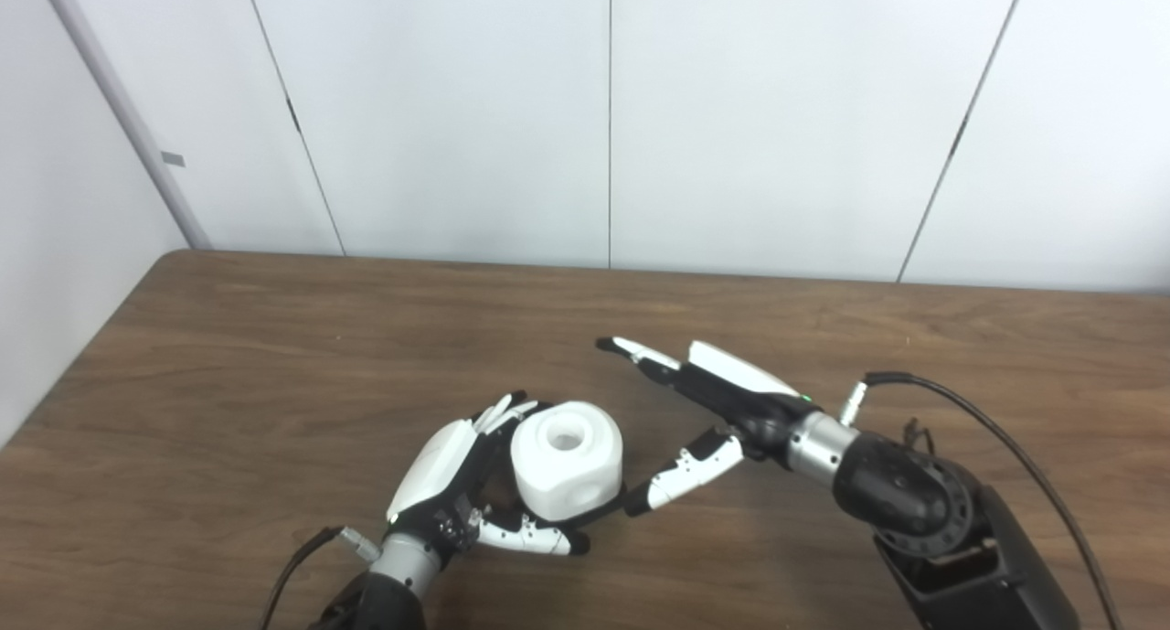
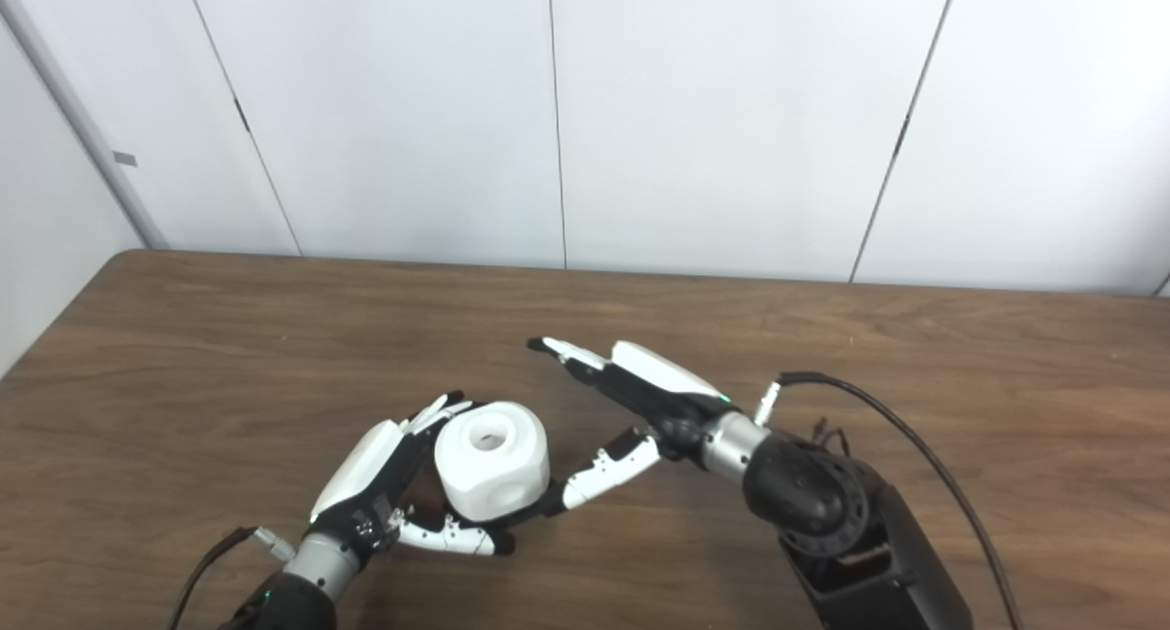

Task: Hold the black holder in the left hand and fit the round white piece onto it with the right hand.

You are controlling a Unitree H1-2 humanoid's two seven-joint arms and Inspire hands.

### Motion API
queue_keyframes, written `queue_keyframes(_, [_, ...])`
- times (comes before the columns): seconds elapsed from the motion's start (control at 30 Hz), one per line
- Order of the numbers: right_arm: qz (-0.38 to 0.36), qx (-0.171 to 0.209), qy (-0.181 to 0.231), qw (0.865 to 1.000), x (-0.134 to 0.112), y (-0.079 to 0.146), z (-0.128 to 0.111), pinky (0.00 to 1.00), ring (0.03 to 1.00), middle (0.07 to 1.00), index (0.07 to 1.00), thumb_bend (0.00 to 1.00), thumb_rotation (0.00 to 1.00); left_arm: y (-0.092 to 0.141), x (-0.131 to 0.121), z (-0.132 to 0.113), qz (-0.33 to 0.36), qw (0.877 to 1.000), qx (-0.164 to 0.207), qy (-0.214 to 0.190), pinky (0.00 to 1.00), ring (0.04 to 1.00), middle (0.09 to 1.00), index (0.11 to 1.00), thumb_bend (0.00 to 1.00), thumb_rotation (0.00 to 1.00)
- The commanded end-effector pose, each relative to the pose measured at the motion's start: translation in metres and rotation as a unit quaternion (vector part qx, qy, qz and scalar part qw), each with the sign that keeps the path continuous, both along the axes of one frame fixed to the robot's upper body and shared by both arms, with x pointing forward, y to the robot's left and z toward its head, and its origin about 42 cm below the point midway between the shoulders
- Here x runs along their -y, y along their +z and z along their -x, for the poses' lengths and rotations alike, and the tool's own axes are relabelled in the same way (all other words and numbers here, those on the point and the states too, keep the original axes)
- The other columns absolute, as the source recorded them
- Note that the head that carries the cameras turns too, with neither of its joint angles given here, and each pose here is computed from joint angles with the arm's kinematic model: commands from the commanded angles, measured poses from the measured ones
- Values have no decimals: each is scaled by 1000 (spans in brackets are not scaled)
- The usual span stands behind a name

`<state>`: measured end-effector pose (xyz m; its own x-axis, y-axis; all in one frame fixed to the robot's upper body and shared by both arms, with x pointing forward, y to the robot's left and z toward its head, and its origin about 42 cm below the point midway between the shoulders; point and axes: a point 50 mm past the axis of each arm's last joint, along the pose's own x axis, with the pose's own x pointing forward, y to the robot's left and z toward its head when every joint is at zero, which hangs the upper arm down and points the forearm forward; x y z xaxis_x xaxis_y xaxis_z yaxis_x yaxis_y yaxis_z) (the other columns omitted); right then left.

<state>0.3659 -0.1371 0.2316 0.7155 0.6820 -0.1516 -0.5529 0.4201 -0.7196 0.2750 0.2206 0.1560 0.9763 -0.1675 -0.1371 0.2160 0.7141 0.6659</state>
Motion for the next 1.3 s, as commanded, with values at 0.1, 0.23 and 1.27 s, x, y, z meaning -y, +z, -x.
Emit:
queue_keyframes(0.1, [-25, 23, -41, 999, 38, 17, -3, 1000, 1000, 1000, 1000, 1000, 460, -14, -13, 5, 13, 998, -67, -17, 1000, 1000, 1000, 938, 1000, 163])
queue_keyframes(0.23, [-31, 23, -71, 997, 62, 10, -2, 989, 1000, 1000, 1000, 1000, 502, -15, -21, 3, 27, 996, -78, -29, 1000, 1000, 1000, 994, 1000, 191])
queue_keyframes(1.27, [-177, 4, -282, 943, 168, -105, 67, 896, 980, 999, 1000, 994, 527, -31, -91, 15, 157, 987, 14, 44, 1000, 1000, 1000, 1000, 1000, 505])
